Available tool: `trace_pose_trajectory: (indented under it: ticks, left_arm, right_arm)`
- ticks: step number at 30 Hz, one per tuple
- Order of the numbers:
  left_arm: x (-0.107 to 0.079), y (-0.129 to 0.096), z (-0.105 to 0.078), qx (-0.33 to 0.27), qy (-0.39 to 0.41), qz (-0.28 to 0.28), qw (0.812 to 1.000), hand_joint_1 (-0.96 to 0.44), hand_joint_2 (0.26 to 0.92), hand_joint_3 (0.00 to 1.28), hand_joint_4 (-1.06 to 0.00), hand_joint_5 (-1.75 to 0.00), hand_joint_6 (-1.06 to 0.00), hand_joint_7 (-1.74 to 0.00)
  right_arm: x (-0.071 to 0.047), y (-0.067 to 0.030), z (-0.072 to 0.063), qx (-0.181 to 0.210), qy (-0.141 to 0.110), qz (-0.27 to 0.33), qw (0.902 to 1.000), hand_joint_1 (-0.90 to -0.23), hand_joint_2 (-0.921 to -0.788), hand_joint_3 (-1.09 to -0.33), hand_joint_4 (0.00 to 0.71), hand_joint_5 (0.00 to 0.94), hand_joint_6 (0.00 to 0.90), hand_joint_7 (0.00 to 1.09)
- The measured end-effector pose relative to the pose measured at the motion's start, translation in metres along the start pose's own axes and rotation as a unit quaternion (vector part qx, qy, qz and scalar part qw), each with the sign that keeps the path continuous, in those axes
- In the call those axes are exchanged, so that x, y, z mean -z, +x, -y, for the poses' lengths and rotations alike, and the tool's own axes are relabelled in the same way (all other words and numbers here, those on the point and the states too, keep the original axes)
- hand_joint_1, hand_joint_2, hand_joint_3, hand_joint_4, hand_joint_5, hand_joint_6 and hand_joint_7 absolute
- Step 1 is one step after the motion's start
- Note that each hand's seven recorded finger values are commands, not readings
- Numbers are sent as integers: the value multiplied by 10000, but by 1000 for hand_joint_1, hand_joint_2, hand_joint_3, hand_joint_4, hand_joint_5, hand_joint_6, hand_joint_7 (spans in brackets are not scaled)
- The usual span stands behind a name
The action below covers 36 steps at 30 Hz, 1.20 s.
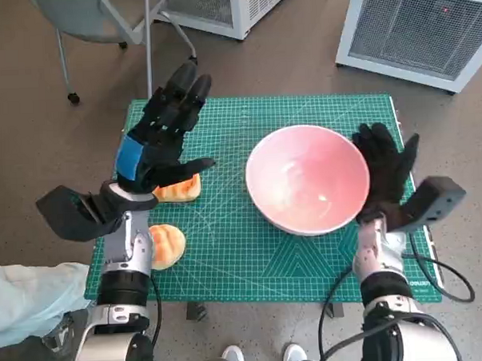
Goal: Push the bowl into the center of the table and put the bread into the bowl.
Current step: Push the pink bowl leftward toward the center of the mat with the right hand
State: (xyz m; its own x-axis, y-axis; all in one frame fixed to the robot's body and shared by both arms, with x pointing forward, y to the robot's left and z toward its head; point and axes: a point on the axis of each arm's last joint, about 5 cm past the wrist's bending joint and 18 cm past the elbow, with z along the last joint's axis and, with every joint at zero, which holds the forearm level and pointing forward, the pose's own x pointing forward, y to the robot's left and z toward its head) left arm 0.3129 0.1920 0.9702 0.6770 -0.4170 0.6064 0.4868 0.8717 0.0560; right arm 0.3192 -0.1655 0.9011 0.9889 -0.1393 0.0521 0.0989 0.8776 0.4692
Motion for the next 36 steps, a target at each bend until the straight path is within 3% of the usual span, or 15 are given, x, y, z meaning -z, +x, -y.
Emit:
trace_pose_trajectory:
  ticks: [4,11,22,30,36]
  left_arm:
    - [-3,-14,-5,-14,11,1,10000,-418,907,1,-106,0,-234,-4]
    - [-47,-103,-53,-188,160,23,9997,-429,912,2,-97,0,-239,-6]
    - [-62,-155,-73,-292,211,19,9993,-408,912,0,-90,-1,-240,-4]
    - [-61,-177,-76,-327,219,3,9992,-399,912,0,-91,-1,-239,-2]
    - [-58,-188,-75,-331,216,-9,9992,-395,913,1,-89,0,-236,-1]
  right_arm:
    - [3,1,-4,0,19,-23,10000,-610,-921,-935,102,8,74,297]
    - [9,52,-155,-103,329,-246,9991,-603,-921,-918,97,3,76,281]
    - [27,79,-306,-284,459,-413,9977,-604,-921,-904,102,4,97,270]
    - [17,88,-300,-293,434,-454,9976,-600,-921,-886,98,1,105,256]
    - [-77,129,-253,-400,63,-273,9988,-578,-921,-887,85,0,72,227]
